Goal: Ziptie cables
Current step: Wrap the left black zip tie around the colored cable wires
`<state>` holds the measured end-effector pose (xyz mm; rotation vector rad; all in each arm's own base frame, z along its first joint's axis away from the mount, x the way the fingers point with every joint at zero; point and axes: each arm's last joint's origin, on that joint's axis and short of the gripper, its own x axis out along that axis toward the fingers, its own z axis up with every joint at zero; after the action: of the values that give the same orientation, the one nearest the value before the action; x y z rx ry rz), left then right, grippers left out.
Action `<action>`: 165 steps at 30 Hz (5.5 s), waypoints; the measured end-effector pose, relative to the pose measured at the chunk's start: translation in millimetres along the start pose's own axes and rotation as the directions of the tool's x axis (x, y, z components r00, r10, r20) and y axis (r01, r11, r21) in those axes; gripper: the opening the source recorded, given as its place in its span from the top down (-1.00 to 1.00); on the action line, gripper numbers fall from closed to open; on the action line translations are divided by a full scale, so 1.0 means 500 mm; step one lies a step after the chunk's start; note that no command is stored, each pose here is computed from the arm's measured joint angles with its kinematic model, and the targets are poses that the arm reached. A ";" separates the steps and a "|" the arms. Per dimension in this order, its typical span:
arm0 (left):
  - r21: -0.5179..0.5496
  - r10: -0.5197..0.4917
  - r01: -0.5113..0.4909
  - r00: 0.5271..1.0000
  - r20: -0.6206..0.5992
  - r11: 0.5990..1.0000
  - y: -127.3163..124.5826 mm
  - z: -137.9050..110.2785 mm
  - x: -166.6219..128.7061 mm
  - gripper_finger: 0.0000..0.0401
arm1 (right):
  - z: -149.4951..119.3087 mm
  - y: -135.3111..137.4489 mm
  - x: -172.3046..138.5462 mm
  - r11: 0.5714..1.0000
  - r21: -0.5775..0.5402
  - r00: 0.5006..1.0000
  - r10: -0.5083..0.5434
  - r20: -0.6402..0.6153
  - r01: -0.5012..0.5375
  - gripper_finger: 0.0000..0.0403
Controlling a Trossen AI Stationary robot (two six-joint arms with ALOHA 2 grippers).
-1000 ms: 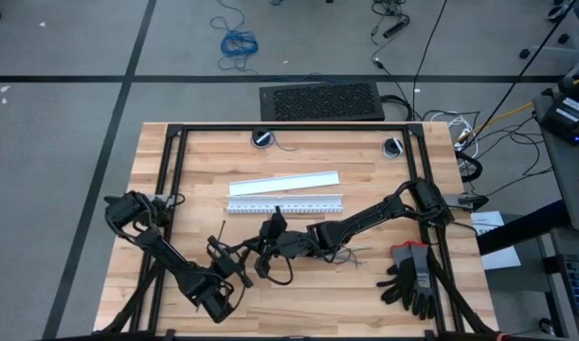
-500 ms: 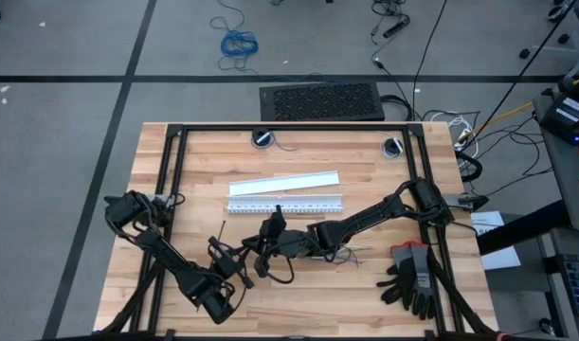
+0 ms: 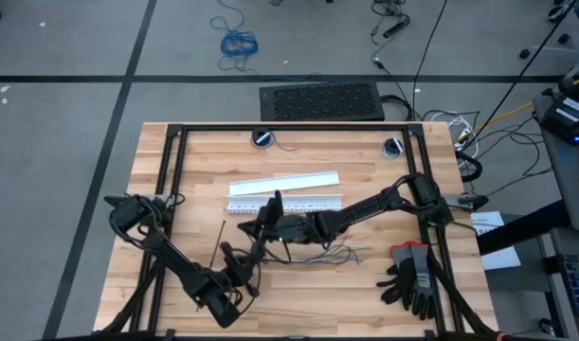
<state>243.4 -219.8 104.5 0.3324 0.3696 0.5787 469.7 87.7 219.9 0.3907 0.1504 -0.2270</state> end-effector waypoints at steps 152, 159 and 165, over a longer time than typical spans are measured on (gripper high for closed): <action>-0.440 -0.074 0.003 0.987 -0.145 0.898 0.015 0.001 0.021 1.00 | -0.186 -0.018 -0.064 0.987 -0.136 0.991 0.075 -0.110 -0.089 1.00; -0.434 -0.096 0.022 0.984 -0.150 0.901 0.012 -0.001 0.013 1.00 | -0.179 -0.021 -0.065 0.981 -0.177 0.991 0.060 -0.118 -0.081 1.00; -0.409 -0.123 0.051 0.981 -0.151 0.911 0.007 -0.001 0.008 1.00 | -0.177 -0.023 -0.063 0.972 -0.227 0.993 0.042 -0.107 -0.066 1.00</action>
<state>244.9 -214.8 104.6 -0.1351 0.4199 0.5826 427.3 118.1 140.9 0.1748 0.2634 -0.1340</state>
